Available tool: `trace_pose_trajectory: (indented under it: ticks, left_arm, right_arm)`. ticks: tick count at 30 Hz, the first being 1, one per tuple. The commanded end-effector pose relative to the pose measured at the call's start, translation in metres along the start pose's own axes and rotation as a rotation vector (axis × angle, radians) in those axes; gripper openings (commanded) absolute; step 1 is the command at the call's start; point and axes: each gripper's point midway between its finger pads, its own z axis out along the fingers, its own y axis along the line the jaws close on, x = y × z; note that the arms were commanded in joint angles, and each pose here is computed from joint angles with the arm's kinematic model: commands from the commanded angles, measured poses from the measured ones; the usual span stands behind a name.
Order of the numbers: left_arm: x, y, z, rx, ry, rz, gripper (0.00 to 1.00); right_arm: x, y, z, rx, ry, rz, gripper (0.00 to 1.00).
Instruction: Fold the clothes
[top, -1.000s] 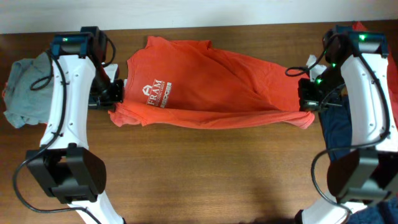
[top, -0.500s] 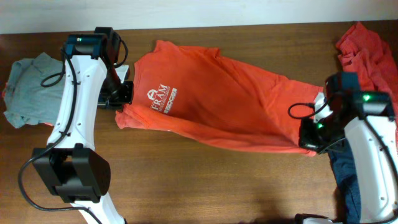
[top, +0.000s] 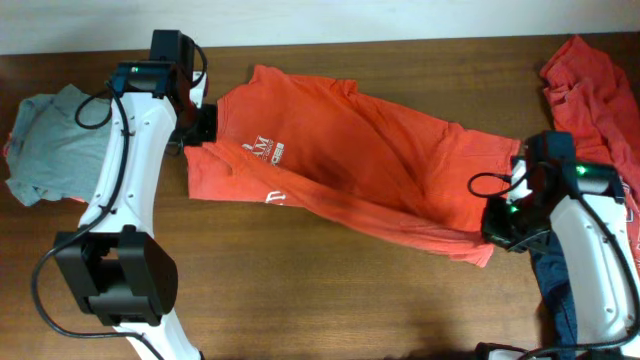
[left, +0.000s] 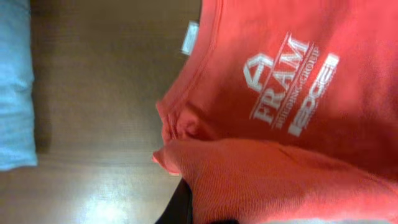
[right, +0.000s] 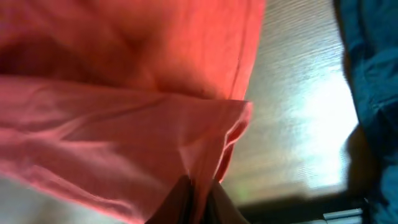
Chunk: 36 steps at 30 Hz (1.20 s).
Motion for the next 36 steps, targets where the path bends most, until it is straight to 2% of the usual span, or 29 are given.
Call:
trace_pose_trajectory:
  ticks: [1,8,17,25,29,36]
  left_arm:
    - [-0.015,0.005,-0.003,-0.016,-0.066,0.003,0.01]
    - [-0.022,-0.017,0.006,0.036,-0.081,0.033,0.01]
    - [-0.035,-0.046,0.015,0.056,-0.124,0.084,0.02]
    - [-0.029,-0.044,0.048,0.022,-0.058,0.091,0.02]
    - [-0.029,-0.044,0.069,0.008,-0.035,0.092,0.02]
    - [-0.04,-0.046,0.076,0.011,-0.075,0.088,0.02]
  right_arm:
    - [0.001,-0.022,0.016,0.019,-0.011,0.078,0.12]
    - [-0.005,-0.024,0.033,0.007,-0.041,0.087,0.07]
    - [-0.042,-0.021,0.03,-0.011,-0.186,0.076,0.06]
    - [-0.053,-0.032,0.049,0.052,-0.164,0.112,0.04]
    - [-0.072,-0.035,0.056,0.043,-0.208,0.143,0.05]
    - [-0.085,-0.054,0.051,0.042,-0.259,0.21,0.04]
